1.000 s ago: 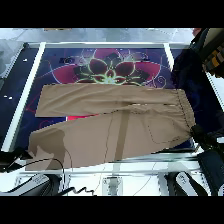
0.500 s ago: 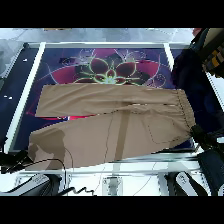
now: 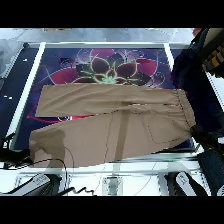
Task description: Fold the clothes and pants, and hang the long-sleeved shirts on hangers.
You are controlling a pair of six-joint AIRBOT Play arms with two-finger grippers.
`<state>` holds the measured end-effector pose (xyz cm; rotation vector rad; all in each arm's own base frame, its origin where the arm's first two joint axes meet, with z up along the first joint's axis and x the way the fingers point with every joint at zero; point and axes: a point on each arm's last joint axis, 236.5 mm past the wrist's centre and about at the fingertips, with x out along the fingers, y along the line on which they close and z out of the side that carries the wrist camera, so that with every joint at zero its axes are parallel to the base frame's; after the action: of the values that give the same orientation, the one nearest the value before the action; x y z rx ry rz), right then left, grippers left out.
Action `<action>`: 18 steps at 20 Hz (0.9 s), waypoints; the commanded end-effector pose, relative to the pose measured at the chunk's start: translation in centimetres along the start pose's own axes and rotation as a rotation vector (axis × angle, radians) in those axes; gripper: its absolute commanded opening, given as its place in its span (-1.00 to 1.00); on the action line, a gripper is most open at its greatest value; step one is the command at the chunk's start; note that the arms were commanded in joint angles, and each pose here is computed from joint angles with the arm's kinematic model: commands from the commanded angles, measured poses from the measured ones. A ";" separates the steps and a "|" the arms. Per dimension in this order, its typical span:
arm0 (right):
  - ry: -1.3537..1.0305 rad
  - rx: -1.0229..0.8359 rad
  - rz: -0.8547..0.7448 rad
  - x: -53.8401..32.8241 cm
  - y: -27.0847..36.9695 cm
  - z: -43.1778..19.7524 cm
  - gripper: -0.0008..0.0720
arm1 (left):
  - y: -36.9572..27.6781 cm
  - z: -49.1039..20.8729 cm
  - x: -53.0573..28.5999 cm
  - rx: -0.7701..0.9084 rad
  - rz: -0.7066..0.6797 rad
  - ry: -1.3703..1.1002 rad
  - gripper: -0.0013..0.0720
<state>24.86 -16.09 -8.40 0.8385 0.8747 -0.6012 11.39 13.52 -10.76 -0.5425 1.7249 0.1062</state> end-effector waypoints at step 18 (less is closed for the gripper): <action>-0.270 -0.035 0.219 -12.1 11.7 10.3 -0.93 | -12.4 25.0 -24.0 -0.109 -0.328 -1.063 -0.93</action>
<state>29.34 -16.69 9.45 0.7322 0.5923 -0.4959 37.94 17.91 6.92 -0.6730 0.7442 0.1224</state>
